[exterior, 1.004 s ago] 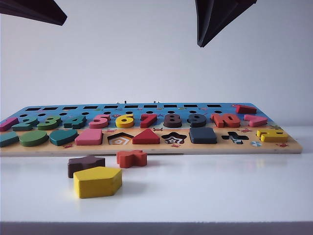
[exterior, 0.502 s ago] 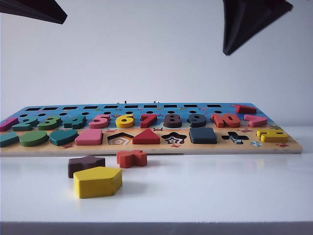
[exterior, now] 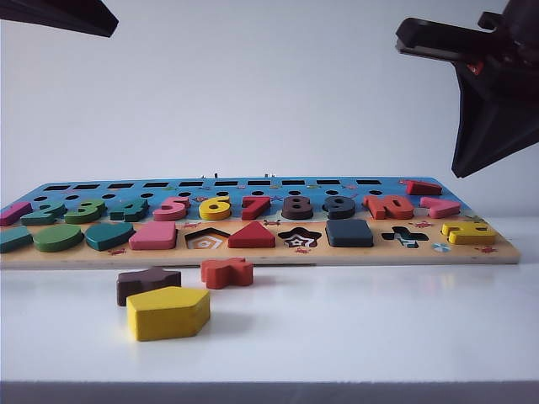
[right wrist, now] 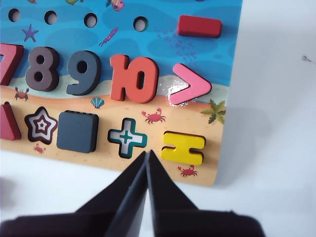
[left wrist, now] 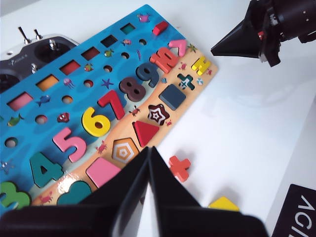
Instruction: Insert the cube into the slot.
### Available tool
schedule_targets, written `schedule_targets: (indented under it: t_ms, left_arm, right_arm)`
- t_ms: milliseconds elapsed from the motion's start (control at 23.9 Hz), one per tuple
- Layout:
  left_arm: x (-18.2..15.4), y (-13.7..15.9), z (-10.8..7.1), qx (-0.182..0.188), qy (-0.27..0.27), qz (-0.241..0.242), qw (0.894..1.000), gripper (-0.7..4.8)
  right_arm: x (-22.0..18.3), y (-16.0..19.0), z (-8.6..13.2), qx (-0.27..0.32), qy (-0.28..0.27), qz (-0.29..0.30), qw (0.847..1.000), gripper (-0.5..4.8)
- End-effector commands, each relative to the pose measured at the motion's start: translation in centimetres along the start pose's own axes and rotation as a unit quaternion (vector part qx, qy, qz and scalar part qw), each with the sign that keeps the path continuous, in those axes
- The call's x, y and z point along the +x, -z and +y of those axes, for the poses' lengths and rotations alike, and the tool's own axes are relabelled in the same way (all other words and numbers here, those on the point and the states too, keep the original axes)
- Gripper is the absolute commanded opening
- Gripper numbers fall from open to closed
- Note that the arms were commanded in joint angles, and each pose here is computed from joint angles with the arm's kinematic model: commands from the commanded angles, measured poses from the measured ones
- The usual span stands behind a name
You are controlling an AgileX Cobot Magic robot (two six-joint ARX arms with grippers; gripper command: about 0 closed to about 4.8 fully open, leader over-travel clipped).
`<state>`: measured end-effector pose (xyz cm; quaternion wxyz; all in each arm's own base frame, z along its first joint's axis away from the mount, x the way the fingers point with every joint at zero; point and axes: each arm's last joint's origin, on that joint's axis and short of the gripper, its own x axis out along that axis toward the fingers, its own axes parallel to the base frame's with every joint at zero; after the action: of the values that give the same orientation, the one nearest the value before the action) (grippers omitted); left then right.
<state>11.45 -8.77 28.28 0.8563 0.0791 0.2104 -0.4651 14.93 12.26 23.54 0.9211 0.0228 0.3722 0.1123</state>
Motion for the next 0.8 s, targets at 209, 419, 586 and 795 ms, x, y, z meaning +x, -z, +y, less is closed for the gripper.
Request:
schedule_targets:
  t_ms: [209,419,586,795]
  left_arm:
    - [-0.8,-0.3,0.1,-0.021,-0.017,-0.021,0.999,0.17]
    - [-1.9,-0.5,0.5,-0.032,-0.047,-0.049,0.997,0.17]
    - [-3.2,-0.6,1.1,-0.038,-0.090,-0.077,0.992,0.17]
    - [-5.4,-0.3,1.6,-0.046,-0.171,-0.111,0.978,0.17]
  right_arm:
    - [0.1,1.2,-1.4,0.045,-0.022,-0.083,0.995,0.00]
    - [0.5,2.3,-3.7,0.090,-0.019,-0.138,0.986,0.10]
    - [0.2,3.6,-6.8,0.139,-0.022,-0.178,0.974,0.10]
    - [-1.8,4.9,-9.7,0.171,-0.033,-0.254,0.951,0.09]
